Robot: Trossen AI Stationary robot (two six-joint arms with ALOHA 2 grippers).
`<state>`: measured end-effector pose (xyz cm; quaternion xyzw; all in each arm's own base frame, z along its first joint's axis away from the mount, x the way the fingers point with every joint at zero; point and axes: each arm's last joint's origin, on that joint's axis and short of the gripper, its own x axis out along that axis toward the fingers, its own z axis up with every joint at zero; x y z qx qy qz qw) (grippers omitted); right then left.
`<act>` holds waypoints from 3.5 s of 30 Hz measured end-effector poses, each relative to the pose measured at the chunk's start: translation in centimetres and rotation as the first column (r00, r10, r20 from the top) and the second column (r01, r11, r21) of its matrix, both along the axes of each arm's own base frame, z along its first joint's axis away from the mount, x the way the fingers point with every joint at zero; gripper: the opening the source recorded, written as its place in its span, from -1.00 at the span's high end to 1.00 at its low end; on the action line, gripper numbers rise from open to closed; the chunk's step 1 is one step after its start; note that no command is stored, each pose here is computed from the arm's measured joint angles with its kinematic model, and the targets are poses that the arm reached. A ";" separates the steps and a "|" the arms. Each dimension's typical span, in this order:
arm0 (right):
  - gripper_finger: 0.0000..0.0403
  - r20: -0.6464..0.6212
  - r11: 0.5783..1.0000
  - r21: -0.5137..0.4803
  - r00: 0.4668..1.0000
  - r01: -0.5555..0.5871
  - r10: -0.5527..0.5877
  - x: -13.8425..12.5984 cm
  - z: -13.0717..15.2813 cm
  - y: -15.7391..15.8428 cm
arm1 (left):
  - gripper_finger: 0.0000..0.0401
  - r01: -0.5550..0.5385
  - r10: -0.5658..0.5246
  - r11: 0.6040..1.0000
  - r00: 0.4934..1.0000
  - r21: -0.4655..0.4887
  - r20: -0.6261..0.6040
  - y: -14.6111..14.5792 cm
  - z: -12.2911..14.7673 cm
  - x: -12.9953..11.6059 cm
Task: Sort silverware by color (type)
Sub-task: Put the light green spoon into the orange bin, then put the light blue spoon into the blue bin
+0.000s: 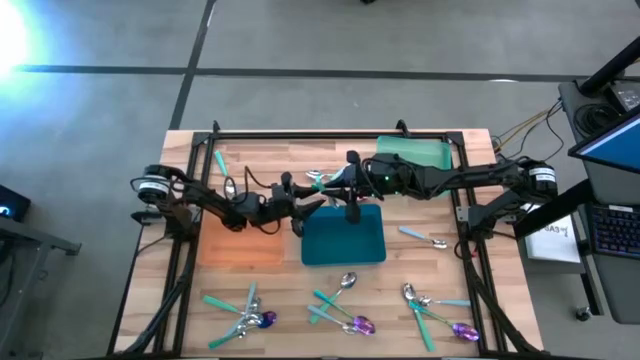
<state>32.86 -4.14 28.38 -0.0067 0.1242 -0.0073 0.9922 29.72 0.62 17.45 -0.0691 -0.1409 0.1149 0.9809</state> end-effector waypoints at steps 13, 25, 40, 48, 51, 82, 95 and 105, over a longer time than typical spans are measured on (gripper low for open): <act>0.78 -0.001 1.000 -0.009 1.000 -0.023 0.023 0.1 0.0 0.7 | 0.13 0.008 -0.009 0.999 0.999 -0.034 -0.031 0.0 0.6 1.6; 0.78 -0.012 1.000 0.001 1.000 -0.022 0.022 0.1 -0.1 0.8 | 0.86 0.029 -0.030 0.999 0.999 -0.022 -0.045 0.3 0.4 1.5; 0.03 -0.211 0.994 0.102 0.977 0.025 -0.003 -2.5 0.0 1.1 | 0.86 0.040 -0.047 0.997 0.994 -0.066 -0.100 0.3 0.6 1.2; 0.01 -0.480 0.944 0.268 0.876 0.191 -0.041 -6.5 -0.3 1.6 | 0.86 0.033 -0.059 0.993 0.967 -0.110 -0.248 0.2 1.4 -0.1; 0.01 -0.603 0.910 0.299 0.796 0.287 -0.052 -7.7 -1.1 1.7 | 0.86 0.018 -0.060 0.993 0.930 -0.117 -0.364 0.2 1.8 -1.0; 0.01 -1.000 0.795 0.012 -0.014 0.606 0.026 -10.3 -11.8 2.4 | 0.84 -0.269 -0.294 0.864 0.415 -0.425 -0.861 -0.4 4.3 -17.1; 0.12 -0.998 0.771 0.012 -0.038 0.637 0.047 -11.4 -13.5 2.6 | 0.26 -0.294 -0.319 0.860 0.330 -0.418 -0.888 -0.5 3.5 -16.6; 0.39 -0.999 0.767 0.044 0.033 0.640 0.029 -11.3 -14.6 2.5 | 0.29 -0.298 -0.321 0.841 0.397 -0.452 -0.860 -0.5 3.7 -15.9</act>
